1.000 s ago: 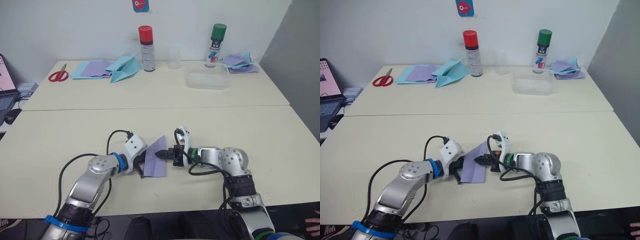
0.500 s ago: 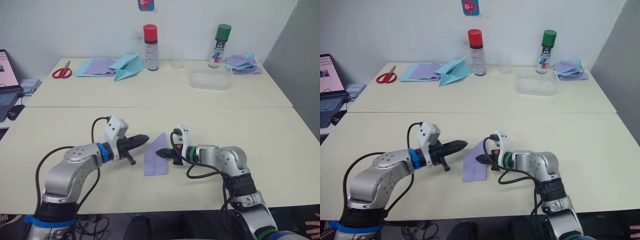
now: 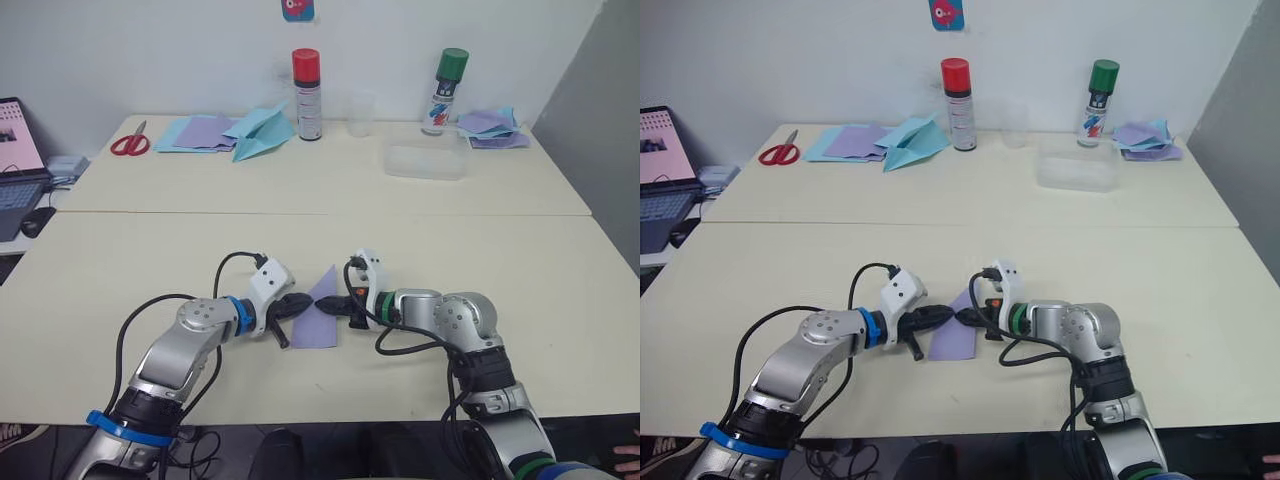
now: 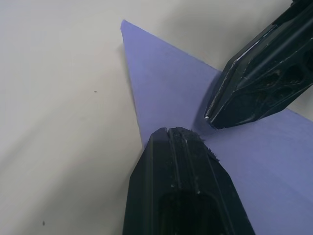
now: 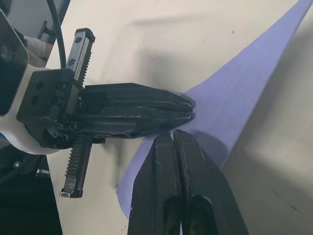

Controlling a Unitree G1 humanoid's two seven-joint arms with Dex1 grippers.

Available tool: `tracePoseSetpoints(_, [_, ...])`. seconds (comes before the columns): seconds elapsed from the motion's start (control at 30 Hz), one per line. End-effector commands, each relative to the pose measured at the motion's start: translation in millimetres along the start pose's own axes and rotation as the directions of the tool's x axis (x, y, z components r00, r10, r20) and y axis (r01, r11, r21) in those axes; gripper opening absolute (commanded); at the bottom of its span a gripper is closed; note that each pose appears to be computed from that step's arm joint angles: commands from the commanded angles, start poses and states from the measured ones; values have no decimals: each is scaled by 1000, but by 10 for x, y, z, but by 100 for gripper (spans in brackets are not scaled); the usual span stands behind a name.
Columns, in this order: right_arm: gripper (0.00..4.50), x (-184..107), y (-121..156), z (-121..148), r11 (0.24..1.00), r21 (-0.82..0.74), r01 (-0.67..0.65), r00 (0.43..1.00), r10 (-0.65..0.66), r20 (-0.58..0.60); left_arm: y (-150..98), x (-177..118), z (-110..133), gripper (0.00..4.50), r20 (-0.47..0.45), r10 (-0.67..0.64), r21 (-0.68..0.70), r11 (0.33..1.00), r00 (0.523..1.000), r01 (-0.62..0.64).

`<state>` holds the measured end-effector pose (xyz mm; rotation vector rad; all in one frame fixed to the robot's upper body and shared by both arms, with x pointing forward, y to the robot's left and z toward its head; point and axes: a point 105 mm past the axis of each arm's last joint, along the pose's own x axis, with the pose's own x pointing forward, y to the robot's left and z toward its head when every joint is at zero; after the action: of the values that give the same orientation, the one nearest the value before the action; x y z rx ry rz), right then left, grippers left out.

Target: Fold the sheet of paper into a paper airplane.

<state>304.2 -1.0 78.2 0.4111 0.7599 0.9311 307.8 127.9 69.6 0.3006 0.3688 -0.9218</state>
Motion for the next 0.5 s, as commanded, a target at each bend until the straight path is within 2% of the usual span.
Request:
tracePoseSetpoints(0.03, [3, -91, -136, 12, 997, 35, 66, 998, -66, 6, -31, 68, -164, 0, -60, -21, -3, 1000, 998, 21])
tracePoseSetpoints(0.3, [3, -390, 74, 325, 999, 48, -21, 996, 16, 87, -83, 114, -273, 0, -94, -56, 25, 998, 994, 58])
tracePoseSetpoints(0.5, [3, -587, 107, 386, 1000, 14, -22, 996, 21, 92, -134, 138, -298, 0, -95, -75, 24, 997, 993, 77])
